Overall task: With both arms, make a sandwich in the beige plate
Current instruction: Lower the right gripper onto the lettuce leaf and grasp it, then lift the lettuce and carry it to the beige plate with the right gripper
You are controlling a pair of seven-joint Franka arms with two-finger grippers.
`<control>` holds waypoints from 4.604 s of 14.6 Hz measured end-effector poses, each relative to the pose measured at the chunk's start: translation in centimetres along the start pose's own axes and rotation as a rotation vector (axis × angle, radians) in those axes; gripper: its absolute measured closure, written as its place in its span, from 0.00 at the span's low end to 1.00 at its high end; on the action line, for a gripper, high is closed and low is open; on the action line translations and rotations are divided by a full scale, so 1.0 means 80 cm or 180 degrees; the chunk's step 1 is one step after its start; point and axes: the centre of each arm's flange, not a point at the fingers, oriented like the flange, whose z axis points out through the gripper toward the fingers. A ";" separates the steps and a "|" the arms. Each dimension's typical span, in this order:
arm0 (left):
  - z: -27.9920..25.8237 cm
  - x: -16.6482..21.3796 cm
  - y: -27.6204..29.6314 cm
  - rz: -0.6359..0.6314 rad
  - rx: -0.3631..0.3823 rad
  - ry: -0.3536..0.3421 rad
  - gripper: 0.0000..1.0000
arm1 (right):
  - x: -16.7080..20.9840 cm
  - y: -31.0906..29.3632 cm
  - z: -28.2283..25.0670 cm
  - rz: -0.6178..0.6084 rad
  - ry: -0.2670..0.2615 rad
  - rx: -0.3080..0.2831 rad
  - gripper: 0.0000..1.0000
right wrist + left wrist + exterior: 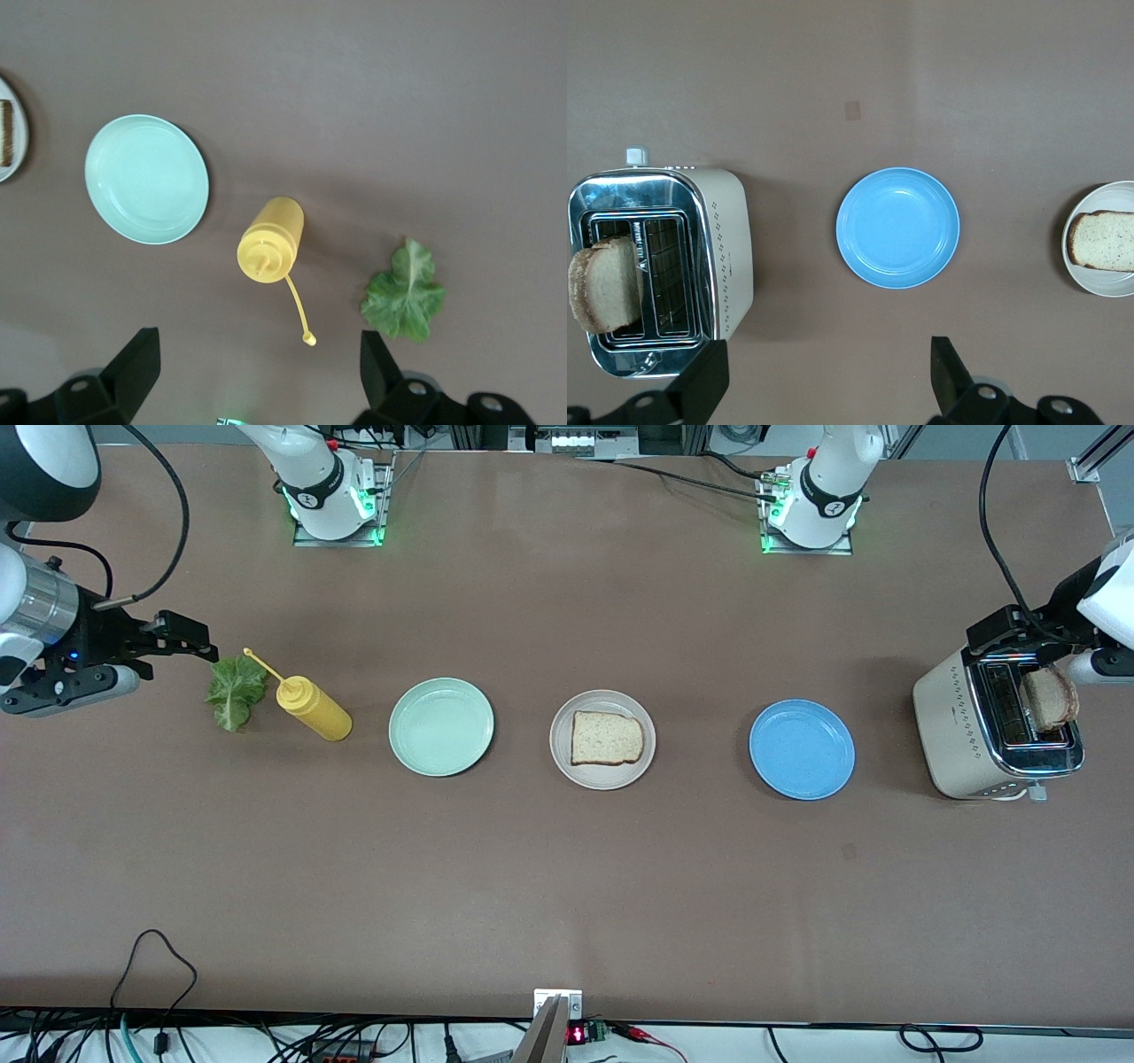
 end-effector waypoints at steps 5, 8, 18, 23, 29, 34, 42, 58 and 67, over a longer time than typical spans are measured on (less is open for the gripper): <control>0.000 0.000 0.000 -0.0001 0.0000 -0.0002 0.00 | 0.000 0.043 0.046 0.0172 -0.0273 -0.0374 0.00; 0.000 0.000 0.000 -0.0001 0.0000 -0.0003 0.00 | -0.004 0.090 0.102 0.0285 -0.0282 -0.0501 0.00; 0.001 -0.001 0.000 -0.0001 0.0000 -0.0024 0.00 | -0.044 0.162 0.299 0.0428 0.0015 -0.0486 0.00; 0.001 -0.001 0.000 -0.0001 0.0000 -0.0025 0.00 | -0.047 0.196 0.348 0.0437 0.0063 -0.0451 0.00; 0.001 -0.001 0.000 -0.0002 0.0000 -0.0026 0.00 | -0.043 0.208 0.398 0.0445 0.0054 -0.0412 0.00; 0.001 0.000 0.000 -0.0002 0.0000 -0.0013 0.00 | -0.042 0.209 0.411 0.0441 0.0037 -0.0400 0.10; -0.003 0.005 0.000 0.0000 0.0000 0.0111 0.00 | -0.042 0.209 0.416 0.0410 0.0018 -0.0393 0.65; -0.002 0.006 0.002 0.0010 0.0001 0.0123 0.00 | -0.050 0.220 0.166 -0.0097 -0.0262 -0.0380 0.95; -0.001 0.005 0.007 0.0031 0.0001 0.0108 0.00 | 0.004 0.022 0.049 0.0582 -0.0302 -0.0053 0.95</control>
